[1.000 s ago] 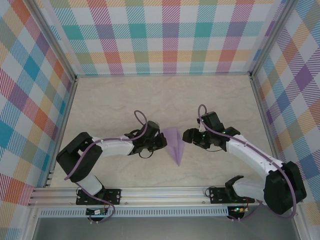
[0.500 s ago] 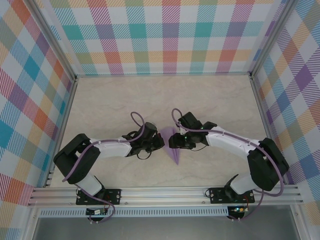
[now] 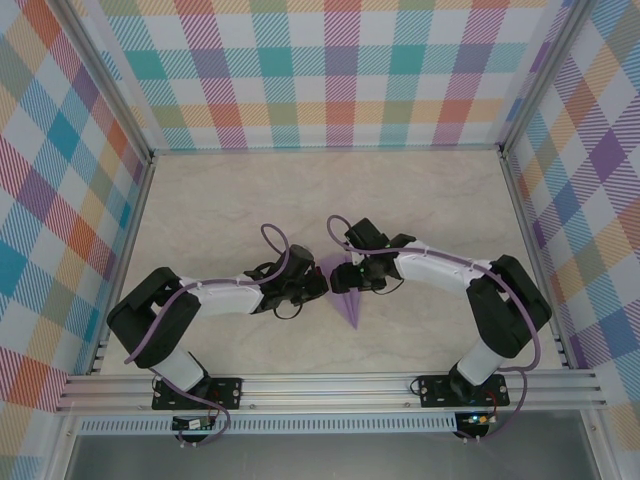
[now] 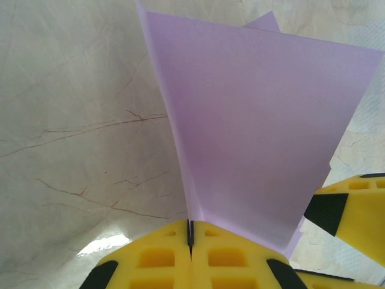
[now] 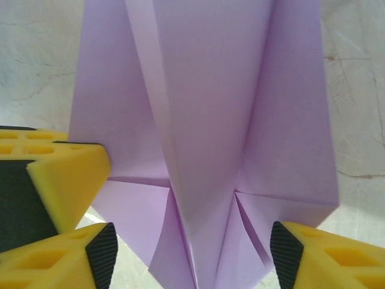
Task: Fold a paper plane with a square sheet of paper (pick it up from the middle)
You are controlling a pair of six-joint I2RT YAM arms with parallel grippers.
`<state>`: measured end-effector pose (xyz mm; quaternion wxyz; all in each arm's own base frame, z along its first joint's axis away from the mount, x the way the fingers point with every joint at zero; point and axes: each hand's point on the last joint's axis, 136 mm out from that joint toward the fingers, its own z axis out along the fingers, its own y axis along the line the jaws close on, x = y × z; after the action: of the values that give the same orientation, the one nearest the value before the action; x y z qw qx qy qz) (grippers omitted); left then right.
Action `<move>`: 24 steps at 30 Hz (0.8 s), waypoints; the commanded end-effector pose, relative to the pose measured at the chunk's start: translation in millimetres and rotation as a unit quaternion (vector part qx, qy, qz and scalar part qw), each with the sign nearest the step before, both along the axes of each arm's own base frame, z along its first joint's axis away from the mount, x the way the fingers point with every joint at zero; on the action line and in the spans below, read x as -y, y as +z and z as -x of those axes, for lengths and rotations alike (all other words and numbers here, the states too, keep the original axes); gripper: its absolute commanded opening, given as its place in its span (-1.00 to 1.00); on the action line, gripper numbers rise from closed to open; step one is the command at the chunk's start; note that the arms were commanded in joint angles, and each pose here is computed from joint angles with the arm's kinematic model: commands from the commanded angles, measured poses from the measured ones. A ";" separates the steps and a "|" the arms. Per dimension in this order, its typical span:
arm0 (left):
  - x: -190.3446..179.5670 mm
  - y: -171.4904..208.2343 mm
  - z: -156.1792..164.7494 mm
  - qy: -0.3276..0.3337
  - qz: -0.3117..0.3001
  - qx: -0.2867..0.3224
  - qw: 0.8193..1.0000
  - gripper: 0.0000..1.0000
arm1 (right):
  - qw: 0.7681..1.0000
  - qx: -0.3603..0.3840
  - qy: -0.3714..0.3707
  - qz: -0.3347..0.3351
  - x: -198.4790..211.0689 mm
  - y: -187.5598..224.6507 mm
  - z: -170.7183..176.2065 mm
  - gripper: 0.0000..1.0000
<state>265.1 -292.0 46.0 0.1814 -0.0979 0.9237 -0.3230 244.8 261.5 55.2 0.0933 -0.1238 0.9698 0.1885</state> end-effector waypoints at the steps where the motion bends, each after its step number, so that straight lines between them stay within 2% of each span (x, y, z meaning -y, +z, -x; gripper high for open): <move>1: -8.6 0.3 -0.7 0.009 -0.010 0.004 1.000 -1.00 | 1.000 -0.006 0.023 0.008 0.0 -5.7 5.3 0.45; 15: -9.0 -3.1 -2.0 0.015 -0.012 0.001 1.000 -1.00 | 0.998 -0.047 0.041 -0.023 -1.7 -6.3 32.2 0.50; 24: -8.4 -2.4 -1.3 0.015 -0.009 0.000 1.000 -1.00 | 0.993 -0.077 0.012 -0.093 -18.9 5.7 39.9 0.41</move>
<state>266.1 -291.3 45.9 0.1829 -0.1025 0.9233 -0.3219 210.7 269.1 48.4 0.0320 -0.1244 0.9600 0.2486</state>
